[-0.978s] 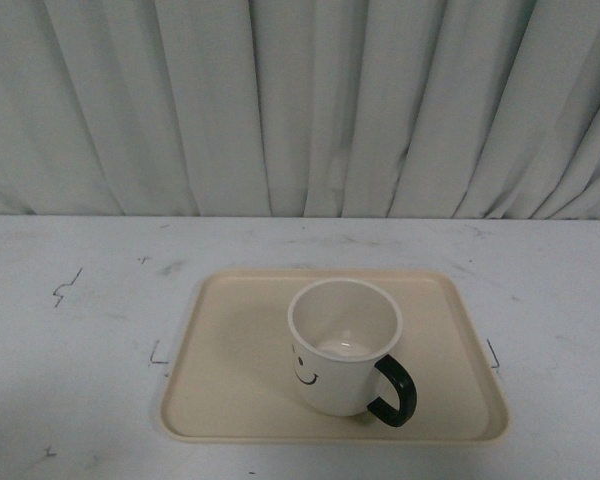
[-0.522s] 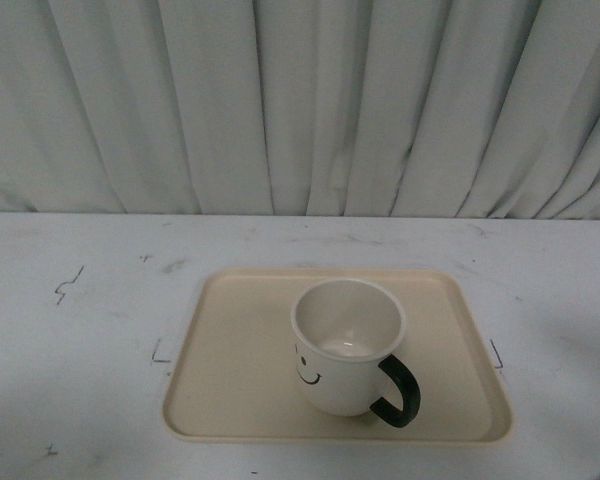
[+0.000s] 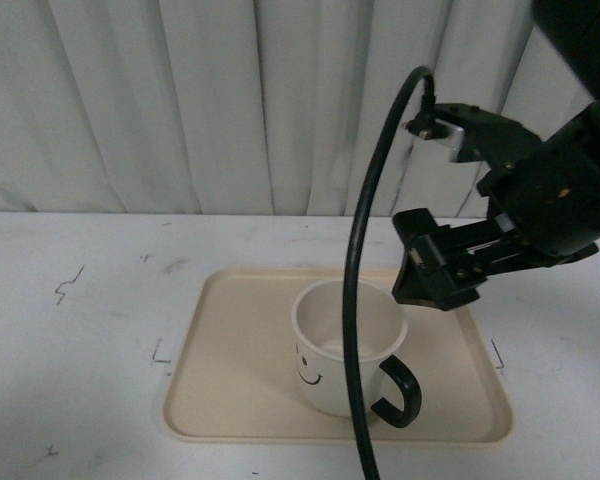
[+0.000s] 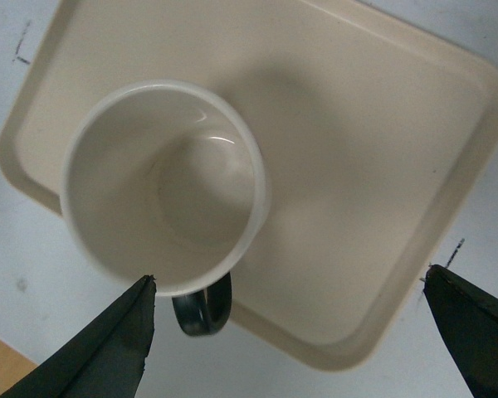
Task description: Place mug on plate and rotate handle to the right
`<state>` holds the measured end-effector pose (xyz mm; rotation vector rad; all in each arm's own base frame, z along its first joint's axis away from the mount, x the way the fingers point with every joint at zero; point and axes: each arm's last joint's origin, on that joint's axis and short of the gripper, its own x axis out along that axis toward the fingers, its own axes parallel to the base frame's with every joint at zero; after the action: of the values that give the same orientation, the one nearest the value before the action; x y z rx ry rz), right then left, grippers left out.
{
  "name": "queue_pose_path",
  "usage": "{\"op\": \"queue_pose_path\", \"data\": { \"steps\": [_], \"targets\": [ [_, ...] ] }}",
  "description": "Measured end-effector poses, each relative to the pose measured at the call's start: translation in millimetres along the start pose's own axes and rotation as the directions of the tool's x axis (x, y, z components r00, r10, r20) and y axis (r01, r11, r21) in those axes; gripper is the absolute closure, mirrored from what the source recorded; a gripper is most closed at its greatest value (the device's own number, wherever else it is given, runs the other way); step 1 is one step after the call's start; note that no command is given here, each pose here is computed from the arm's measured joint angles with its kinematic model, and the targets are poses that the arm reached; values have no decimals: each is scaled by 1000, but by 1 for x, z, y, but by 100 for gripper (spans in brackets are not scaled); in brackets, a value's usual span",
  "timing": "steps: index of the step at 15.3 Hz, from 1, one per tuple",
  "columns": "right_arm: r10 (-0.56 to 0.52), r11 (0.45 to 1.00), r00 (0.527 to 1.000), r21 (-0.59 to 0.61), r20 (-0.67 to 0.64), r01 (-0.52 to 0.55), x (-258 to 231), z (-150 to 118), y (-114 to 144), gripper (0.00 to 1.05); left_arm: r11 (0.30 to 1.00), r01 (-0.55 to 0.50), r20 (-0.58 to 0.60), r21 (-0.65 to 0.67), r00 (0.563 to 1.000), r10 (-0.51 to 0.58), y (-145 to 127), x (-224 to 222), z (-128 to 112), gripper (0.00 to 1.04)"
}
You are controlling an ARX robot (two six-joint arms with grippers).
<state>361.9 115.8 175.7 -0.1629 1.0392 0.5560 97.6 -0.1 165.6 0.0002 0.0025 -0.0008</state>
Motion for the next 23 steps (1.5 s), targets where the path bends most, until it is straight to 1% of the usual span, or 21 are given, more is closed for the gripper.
{"op": "queue_pose_path", "data": {
  "steps": [1, 2, 4, 5, 6, 8, 9, 12, 13, 14, 15, 17, 19, 20, 21, 22, 23],
  "targets": [
    [4, 1000, 1000, 24, -27, -3, 11, 4, 3, 6, 1000, 0, 0, 0, 1000, 0, 0, 0, 0, 7],
    [-13, 999, 999, 35, -50, 15, 21, 6, 6, 6, 1000, 0, 0, 0, 1000, 0, 0, 0, 0, 7],
    [-37, 998, 994, 54, -101, 42, 37, 6, 12, 6, 1000, 0, 0, 0, 1000, 0, 0, 0, 0, 7],
    [-39, 997, 994, 59, -106, 45, 41, 6, 16, 6, 1000, 0, 0, 0, 1000, 0, 0, 0, 0, 7],
    [-36, 997, 993, 67, -110, 44, 43, 6, 20, 14, 1000, 0, 0, 0, 1000, 0, 0, 0, 0, 7],
    [-50, 994, 993, 88, -107, 60, 47, 7, 22, 39, 1000, 0, 0, 0, 1000, 0, 0, 0, 0, 7],
    [-49, 993, 992, 100, -113, 61, 50, 7, 23, 50, 1000, 0, 0, 0, 1000, 0, 0, 0, 0, 7],
    [-57, 990, 988, 119, -140, 74, 58, 2, 22, 88, 1000, 0, 0, 0, 1000, 0, 0, 0, 0, 7],
    [-54, 990, 988, 123, -142, 71, 58, 2, 22, 97, 1000, 0, 0, 0, 1000, 0, 0, 0, 0, 7],
    [-42, 991, 989, 121, -144, 60, 56, 3, 23, 102, 1000, 0, 0, 0, 1000, 0, 0, 0, 0, 7],
    [-29, 992, 988, 116, -154, 47, 54, 5, 23, 102, 1000, 0, 0, 0, 1000, 0, 0, 0, 0, 7],
    [-22, 998, 989, 56, -146, 30, 45, 17, 19, 102, 1000, 0, 0, 0, 1000, 0, 0, 0, 0, 7],
    [-38, 994, 994, -107, -103, 27, 32, 36, 13, 102, 1000, 0, 0, 0, 1000, 0, 0, 0, 0, 7],
    [-41, 976, 993, -215, -109, 16, 28, 39, 11, 102, 1000, 0, 0, 0, 1000, 0, 0, 0, 0, 7],
    [-19, 948, 992, -317, -124, -22, 28, 39, 9, 102, 1000, 0, 0, 0, 1000, 0, 0, 0, 0, 7],
    [18, 917, 988, -392, -151, -76, 29, 39, 10, 102, 1000, 0, 0, 0, 1000, 0, 0, 0, 0, 7],
    [23, 882, 985, -460, -172, -101, 31, 38, 10, 102, 1000, 0, 0, 0, 1000, 0, 0, 0, 0, 7]
  ]
}}
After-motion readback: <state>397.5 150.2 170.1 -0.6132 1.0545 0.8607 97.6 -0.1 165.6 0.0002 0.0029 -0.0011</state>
